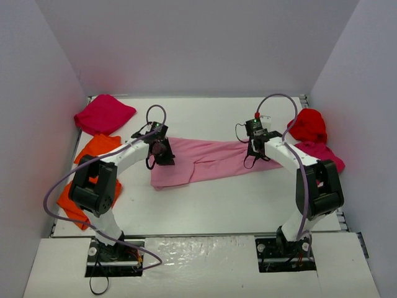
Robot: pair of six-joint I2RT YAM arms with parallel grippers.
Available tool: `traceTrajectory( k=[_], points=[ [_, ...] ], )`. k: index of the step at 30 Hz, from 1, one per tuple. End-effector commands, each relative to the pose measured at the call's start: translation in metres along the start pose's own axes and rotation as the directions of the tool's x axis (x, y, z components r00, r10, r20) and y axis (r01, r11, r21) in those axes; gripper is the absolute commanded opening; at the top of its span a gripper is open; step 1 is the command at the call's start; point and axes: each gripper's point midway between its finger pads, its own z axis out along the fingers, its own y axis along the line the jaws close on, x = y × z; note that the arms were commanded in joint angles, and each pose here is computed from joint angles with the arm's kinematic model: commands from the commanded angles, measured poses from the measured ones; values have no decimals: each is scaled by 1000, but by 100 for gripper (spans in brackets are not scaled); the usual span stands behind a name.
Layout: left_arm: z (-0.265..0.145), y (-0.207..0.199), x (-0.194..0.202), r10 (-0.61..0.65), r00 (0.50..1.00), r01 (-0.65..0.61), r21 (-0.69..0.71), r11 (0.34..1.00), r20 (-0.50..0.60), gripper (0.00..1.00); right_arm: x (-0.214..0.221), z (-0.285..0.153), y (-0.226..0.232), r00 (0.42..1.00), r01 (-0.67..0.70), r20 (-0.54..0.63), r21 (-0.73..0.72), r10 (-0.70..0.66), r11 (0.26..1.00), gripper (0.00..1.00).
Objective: Fold and stack the t-shirts
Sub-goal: Fold the tshirt
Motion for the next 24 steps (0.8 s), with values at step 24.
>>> traceTrajectory(
  k=[24],
  points=[
    [83,0,-110,73,997,-71,-107,992,19,0,32,3,79,983,184,16,-147,-183,972,0]
  ],
)
